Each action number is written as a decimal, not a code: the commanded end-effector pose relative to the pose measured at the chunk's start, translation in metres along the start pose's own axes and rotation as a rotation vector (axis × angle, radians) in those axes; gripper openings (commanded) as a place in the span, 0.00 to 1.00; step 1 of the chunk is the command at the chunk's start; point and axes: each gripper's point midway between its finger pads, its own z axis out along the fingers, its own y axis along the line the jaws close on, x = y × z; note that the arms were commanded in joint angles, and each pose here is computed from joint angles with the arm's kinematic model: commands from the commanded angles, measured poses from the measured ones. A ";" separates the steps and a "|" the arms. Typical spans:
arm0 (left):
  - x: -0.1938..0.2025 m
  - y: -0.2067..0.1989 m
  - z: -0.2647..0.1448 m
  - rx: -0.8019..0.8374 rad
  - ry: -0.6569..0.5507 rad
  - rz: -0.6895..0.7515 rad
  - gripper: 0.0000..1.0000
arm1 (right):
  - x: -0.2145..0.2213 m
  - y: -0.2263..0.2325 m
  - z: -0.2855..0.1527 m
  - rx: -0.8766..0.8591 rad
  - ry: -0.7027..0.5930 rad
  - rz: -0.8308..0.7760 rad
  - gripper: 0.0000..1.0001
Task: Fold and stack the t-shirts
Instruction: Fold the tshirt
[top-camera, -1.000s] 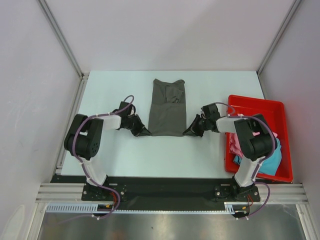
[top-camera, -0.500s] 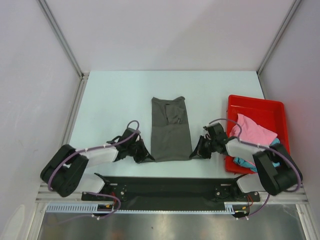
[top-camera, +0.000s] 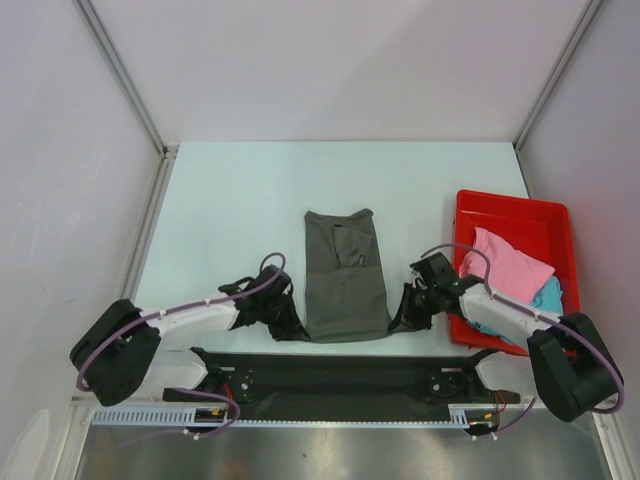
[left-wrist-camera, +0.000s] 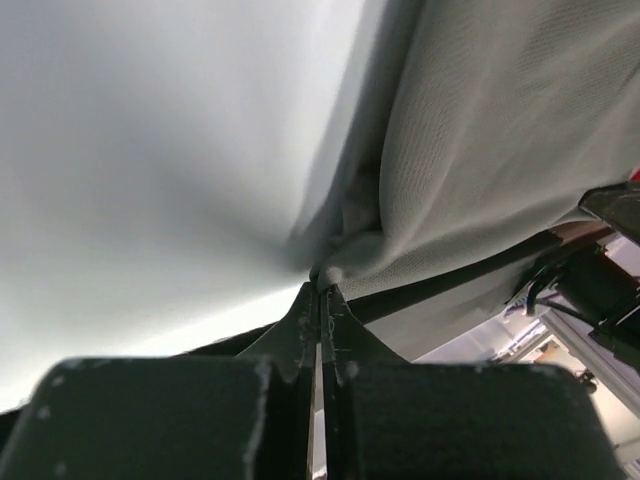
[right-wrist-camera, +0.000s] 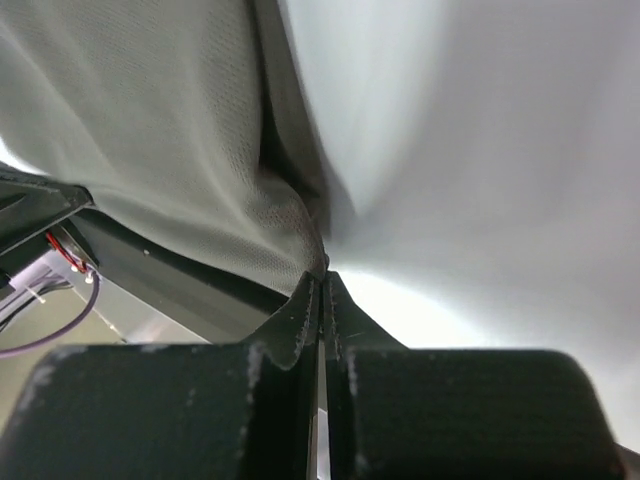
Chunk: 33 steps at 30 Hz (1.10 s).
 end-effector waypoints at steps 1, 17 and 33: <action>-0.020 0.000 -0.007 -0.100 -0.027 0.038 0.00 | -0.028 0.006 -0.009 0.048 -0.022 -0.048 0.00; -0.160 -0.100 -0.033 0.011 -0.127 0.064 0.00 | -0.178 0.078 -0.030 -0.044 -0.093 -0.156 0.00; -0.282 -0.137 -0.039 0.149 -0.144 0.034 0.01 | -0.305 0.131 -0.013 -0.175 -0.146 -0.125 0.00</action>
